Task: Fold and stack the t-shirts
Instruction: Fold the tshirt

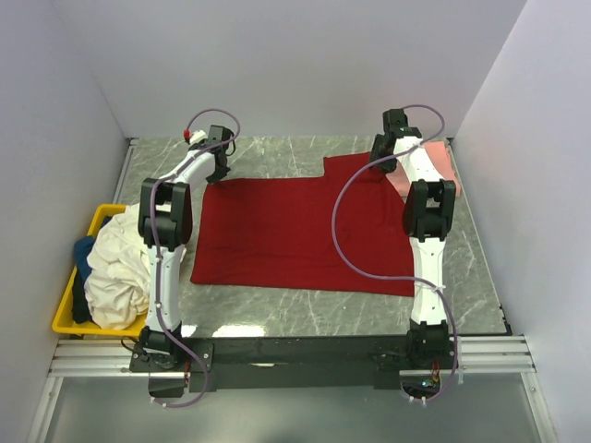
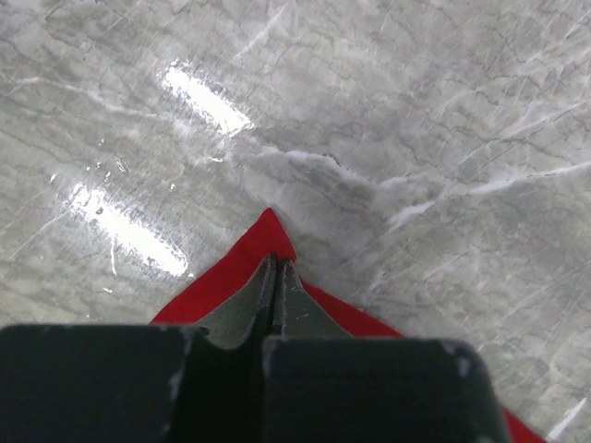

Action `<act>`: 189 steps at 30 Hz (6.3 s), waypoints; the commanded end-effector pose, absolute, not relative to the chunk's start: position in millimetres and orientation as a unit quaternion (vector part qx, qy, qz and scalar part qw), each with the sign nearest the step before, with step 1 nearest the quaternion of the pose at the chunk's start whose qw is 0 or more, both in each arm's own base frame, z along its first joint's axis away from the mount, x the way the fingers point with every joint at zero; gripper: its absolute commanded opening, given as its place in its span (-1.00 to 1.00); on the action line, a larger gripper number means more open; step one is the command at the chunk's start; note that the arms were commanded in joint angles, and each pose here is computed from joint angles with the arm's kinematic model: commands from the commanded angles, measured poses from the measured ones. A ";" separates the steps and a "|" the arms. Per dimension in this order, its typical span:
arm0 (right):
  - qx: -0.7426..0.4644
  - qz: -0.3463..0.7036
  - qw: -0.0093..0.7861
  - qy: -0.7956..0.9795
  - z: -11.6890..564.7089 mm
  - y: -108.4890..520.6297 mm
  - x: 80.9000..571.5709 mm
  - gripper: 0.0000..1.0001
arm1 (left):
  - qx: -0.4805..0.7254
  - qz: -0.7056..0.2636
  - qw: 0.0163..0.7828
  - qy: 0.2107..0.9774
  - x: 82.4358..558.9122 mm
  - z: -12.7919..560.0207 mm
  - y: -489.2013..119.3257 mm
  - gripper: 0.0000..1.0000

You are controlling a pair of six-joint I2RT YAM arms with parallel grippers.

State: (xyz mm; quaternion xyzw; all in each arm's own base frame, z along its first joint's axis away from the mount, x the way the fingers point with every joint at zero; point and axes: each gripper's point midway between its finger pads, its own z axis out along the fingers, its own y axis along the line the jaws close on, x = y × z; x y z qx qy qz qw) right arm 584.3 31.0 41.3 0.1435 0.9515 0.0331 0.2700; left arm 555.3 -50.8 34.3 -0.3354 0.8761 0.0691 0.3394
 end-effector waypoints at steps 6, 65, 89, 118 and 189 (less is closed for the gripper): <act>0.148 0.031 0.277 0.949 54.7 26.7 574.7 -0.24 | -0.333 0.042 0.369 0.867 559.0 72.6 -52.5 -0.99; 0.284 0.097 0.392 0.869 120.6 20.5 387.0 -1.00 | -0.389 -0.048 0.353 0.850 436.9 94.5 -46.8 -0.99; 0.309 0.116 0.390 0.860 113.0 7.7 334.2 -1.00 | -0.396 -0.065 0.345 0.849 383.2 87.4 -46.6 -0.99; 0.209 0.146 0.363 0.896 116.1 78.4 393.2 0.03 | -0.391 -0.085 0.334 0.854 383.3 86.0 -60.2 -0.19; 0.130 0.251 0.315 0.906 75.0 184.7 256.3 -0.50 | -0.309 -0.145 0.342 0.876 351.1 99.2 -107.0 -0.35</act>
